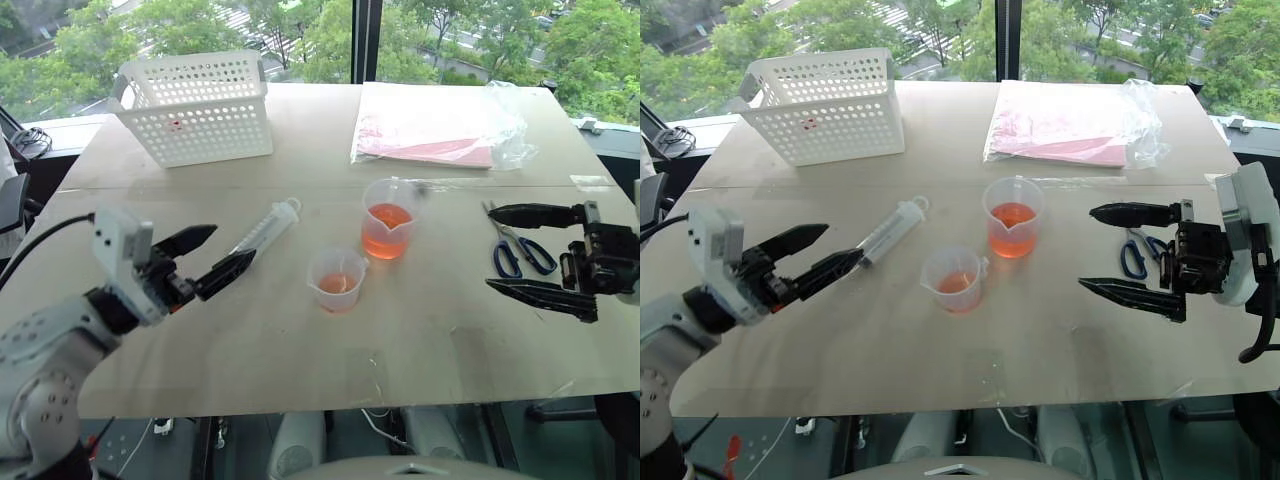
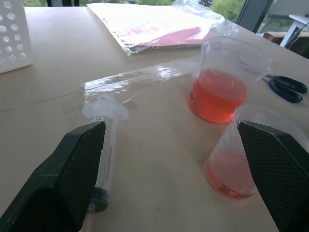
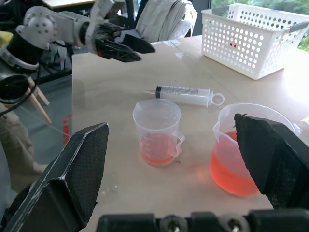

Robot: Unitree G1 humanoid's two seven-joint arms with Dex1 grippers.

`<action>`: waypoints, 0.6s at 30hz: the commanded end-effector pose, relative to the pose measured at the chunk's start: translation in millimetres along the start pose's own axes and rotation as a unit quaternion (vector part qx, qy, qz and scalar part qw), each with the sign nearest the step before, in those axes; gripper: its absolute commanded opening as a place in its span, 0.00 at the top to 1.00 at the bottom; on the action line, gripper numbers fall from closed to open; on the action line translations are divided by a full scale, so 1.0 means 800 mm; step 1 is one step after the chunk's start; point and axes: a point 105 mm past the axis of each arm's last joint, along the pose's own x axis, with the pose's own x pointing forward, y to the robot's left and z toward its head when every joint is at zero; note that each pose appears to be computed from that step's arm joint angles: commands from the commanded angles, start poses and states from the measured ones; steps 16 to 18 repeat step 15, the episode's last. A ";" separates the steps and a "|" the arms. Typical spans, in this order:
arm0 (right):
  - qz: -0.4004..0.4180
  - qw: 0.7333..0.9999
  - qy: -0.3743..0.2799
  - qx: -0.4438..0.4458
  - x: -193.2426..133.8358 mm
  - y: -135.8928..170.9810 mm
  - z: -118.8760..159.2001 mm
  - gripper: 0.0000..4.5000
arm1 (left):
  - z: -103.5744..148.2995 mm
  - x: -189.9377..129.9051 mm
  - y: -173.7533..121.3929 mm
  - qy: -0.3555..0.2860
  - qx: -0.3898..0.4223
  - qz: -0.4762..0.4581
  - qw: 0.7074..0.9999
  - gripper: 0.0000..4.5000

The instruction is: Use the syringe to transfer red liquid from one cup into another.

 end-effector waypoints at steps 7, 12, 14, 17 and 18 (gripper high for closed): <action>-0.111 0.987 0.105 0.043 -0.078 0.000 -0.070 0.00 | -0.060 -0.051 -0.019 0.048 0.018 0.027 0.998 0.01; -0.176 0.969 0.149 0.088 -0.128 0.014 -0.115 0.00 | -0.090 -0.074 -0.036 0.087 0.012 0.015 0.996 0.01; -0.198 0.962 0.157 0.100 -0.143 0.017 -0.127 0.00 | -0.097 -0.079 -0.042 0.095 0.011 0.012 0.995 0.01; -0.203 0.960 0.161 0.104 -0.147 0.020 -0.133 0.00 | -0.097 -0.078 -0.044 0.093 0.011 0.010 0.996 0.01; -0.203 0.960 0.161 0.104 -0.147 0.020 -0.133 0.00 | -0.097 -0.078 -0.044 0.093 0.011 0.010 0.996 0.01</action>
